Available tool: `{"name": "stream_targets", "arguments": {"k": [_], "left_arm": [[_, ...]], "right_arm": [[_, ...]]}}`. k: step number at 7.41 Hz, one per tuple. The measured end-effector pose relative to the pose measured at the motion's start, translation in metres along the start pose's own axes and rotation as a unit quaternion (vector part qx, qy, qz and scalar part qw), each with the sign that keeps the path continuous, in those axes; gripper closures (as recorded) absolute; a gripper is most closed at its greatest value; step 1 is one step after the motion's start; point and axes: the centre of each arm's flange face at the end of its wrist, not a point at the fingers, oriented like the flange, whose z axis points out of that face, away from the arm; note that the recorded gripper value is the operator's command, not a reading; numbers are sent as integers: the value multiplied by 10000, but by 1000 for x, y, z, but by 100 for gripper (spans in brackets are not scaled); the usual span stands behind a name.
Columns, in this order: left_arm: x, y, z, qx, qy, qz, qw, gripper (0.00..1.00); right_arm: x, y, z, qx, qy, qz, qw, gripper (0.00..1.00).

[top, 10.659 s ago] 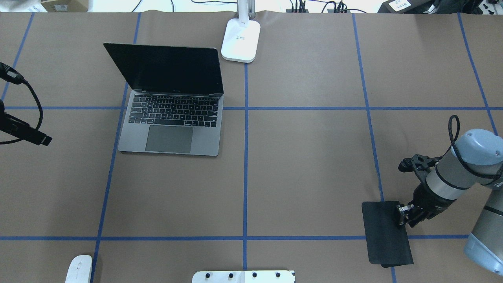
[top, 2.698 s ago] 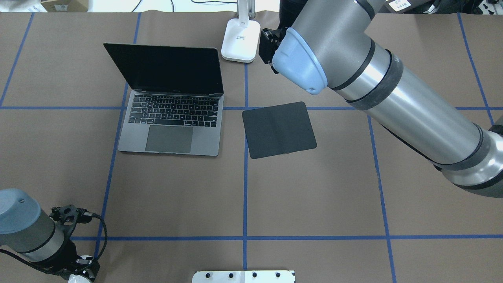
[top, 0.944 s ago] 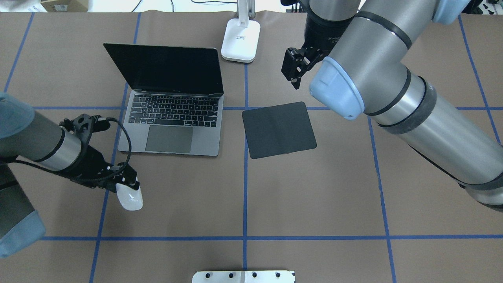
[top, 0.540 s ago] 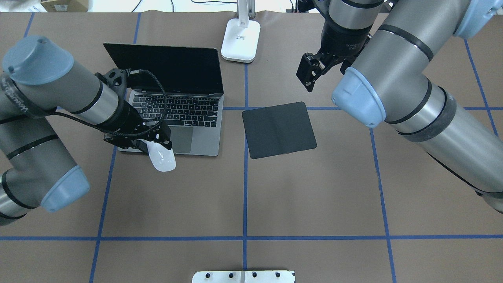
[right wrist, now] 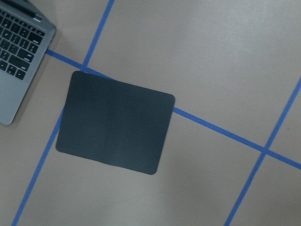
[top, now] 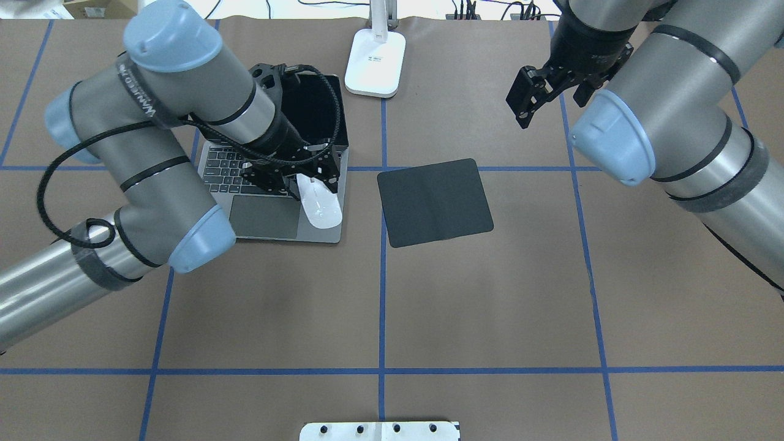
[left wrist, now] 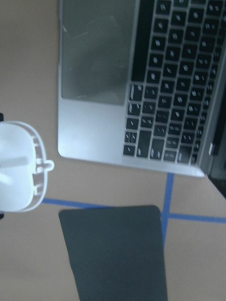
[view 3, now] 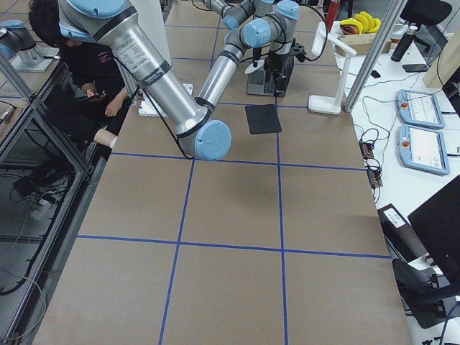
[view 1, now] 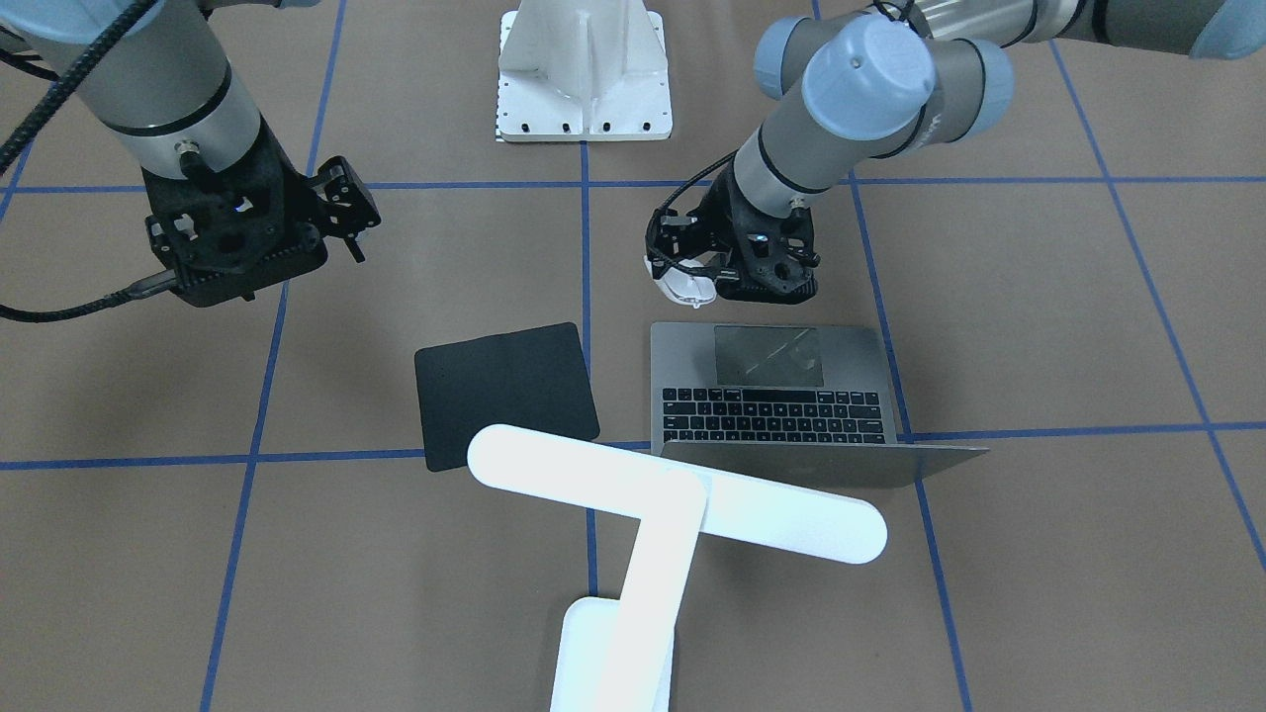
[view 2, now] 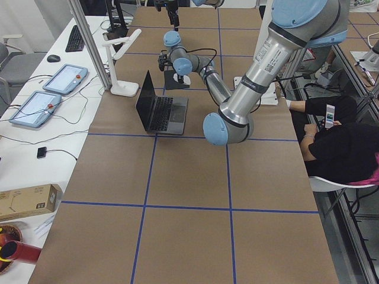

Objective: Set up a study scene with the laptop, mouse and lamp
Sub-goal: 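Carry the white mouse with the left gripper onto the mouse pad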

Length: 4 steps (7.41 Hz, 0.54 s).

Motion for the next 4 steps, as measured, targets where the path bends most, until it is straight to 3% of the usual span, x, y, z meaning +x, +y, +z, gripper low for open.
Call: {"name": "stream_targets", "arguments": {"k": [2, 4], "left_arm": [[62, -10, 24, -115, -51, -111, 9999, 35], [110, -15, 56, -27, -208, -205, 9996, 35]], "right_arm": [[22, 4, -5, 50, 39, 150, 9999, 0], [33, 8, -5, 58, 74, 222, 9997, 0]]}}
